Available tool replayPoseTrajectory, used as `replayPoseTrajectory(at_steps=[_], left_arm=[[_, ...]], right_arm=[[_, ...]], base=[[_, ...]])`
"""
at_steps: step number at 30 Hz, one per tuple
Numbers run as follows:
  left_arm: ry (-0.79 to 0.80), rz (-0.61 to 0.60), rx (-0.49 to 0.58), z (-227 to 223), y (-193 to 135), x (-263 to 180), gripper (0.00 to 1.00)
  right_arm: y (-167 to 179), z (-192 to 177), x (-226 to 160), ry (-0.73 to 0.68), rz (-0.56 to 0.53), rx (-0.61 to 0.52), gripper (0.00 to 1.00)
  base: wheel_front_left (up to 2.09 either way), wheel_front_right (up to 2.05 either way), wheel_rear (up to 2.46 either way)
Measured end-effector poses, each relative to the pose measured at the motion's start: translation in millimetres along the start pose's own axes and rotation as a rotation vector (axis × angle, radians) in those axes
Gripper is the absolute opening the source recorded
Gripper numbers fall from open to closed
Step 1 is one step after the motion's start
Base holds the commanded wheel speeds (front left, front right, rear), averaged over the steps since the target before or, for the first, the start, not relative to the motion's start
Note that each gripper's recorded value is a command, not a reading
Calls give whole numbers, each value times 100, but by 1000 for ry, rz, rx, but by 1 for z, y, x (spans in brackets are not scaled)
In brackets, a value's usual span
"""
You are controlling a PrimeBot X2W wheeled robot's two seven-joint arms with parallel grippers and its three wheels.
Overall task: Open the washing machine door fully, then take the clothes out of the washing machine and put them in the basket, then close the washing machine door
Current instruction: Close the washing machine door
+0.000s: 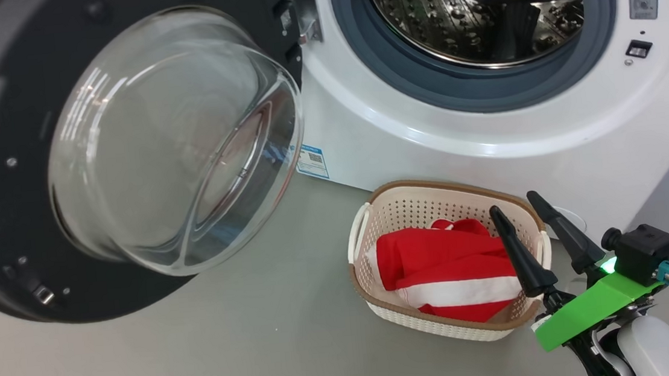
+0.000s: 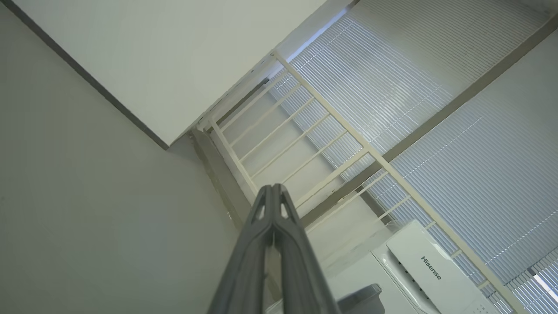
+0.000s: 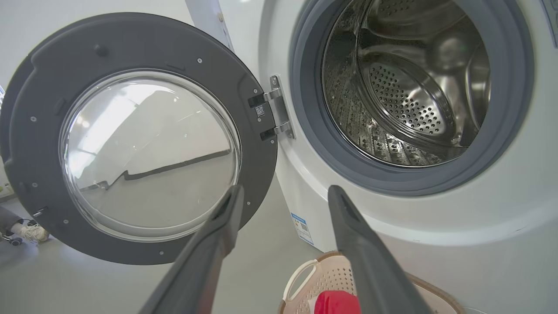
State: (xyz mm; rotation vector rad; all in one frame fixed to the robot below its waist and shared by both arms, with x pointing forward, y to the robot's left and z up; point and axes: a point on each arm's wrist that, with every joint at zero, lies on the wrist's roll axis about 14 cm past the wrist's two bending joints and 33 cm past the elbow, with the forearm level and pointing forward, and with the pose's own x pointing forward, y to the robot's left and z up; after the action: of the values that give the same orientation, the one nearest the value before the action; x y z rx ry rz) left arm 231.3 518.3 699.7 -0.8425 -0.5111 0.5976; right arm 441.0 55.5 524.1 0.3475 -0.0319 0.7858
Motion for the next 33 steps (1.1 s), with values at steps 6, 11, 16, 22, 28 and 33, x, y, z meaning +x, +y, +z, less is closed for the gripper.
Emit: replayPoseTrajectory(at_steps=[6,11,16,22,28,33], left_arm=[[144,173,-125,-37,50,10,0],[239,249,-195,-66,65,17,0],[333,277,-248,-91,68,22,0],[440,292,-258,-121,68,21,0],[528,279,-271,-140,62,18,0],[592,241,-260,-148,49,15,0]], right_arm=[[-13,-1,-4,3,-27,-3,100],[-23,1,-6,-5,-50,-5,100],[-32,-1,-11,-1,-76,-2,100],[-40,-3,-16,2,-100,0,100],[-43,-2,-19,3,-110,-3,100],[-42,0,-20,-1,-112,-6,100]], base=[[0,0,0],[0,0,0],[0,0,0],[0,0,0],[0,0,0],[0,0,0]])
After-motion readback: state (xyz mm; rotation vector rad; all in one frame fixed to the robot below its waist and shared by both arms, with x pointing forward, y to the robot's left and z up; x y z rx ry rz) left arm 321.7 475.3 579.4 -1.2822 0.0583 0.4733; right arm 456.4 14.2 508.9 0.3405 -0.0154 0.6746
